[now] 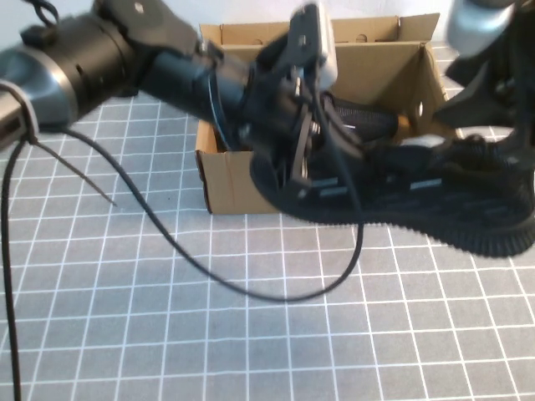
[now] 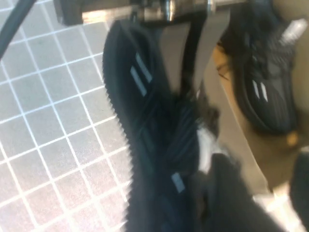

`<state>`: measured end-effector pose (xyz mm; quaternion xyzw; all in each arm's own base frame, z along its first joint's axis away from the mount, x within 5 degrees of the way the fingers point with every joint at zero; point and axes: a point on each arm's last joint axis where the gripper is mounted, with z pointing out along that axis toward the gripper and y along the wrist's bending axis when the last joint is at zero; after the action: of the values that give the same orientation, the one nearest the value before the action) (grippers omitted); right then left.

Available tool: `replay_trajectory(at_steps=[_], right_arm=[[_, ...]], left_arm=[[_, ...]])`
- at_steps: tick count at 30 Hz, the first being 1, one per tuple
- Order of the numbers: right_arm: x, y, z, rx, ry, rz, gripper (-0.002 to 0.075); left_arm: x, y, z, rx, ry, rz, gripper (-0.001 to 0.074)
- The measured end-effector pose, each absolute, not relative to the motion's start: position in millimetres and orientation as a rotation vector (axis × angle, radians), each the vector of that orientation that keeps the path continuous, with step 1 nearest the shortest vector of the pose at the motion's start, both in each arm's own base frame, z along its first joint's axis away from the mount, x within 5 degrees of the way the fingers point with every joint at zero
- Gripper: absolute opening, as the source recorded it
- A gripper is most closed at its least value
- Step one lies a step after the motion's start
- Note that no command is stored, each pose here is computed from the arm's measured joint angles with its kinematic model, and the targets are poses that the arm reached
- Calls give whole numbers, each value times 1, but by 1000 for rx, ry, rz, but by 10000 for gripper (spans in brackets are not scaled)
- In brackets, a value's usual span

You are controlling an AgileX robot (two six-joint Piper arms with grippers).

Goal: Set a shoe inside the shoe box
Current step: Place the shoe in the shoe box

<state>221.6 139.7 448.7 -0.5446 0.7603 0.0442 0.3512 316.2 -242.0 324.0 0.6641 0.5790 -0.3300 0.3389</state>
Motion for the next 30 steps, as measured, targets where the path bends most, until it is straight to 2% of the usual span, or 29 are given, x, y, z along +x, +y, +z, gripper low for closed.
replay_trajectory(at_steps=[5, 8, 15, 22, 30], right_arm=[[208, 125, 465, -1213, 2057, 96, 70], [203, 117, 469, -1105, 2105, 74, 10], [191, 104, 472, -906, 2175, 78, -14], [173, 93, 445, -863, 2275, 89, -15], [153, 82, 424, -849, 2326, 93, -16]], left_arm=[[325, -244, 361, 1646, 1462, -777, 23], [329, -244, 377, 1613, 1443, -705, 22], [345, -242, 384, 1545, 1439, -516, 22], [377, -247, 353, 1476, 1498, -364, 22], [395, -252, 327, 1457, 1543, -326, 22]])
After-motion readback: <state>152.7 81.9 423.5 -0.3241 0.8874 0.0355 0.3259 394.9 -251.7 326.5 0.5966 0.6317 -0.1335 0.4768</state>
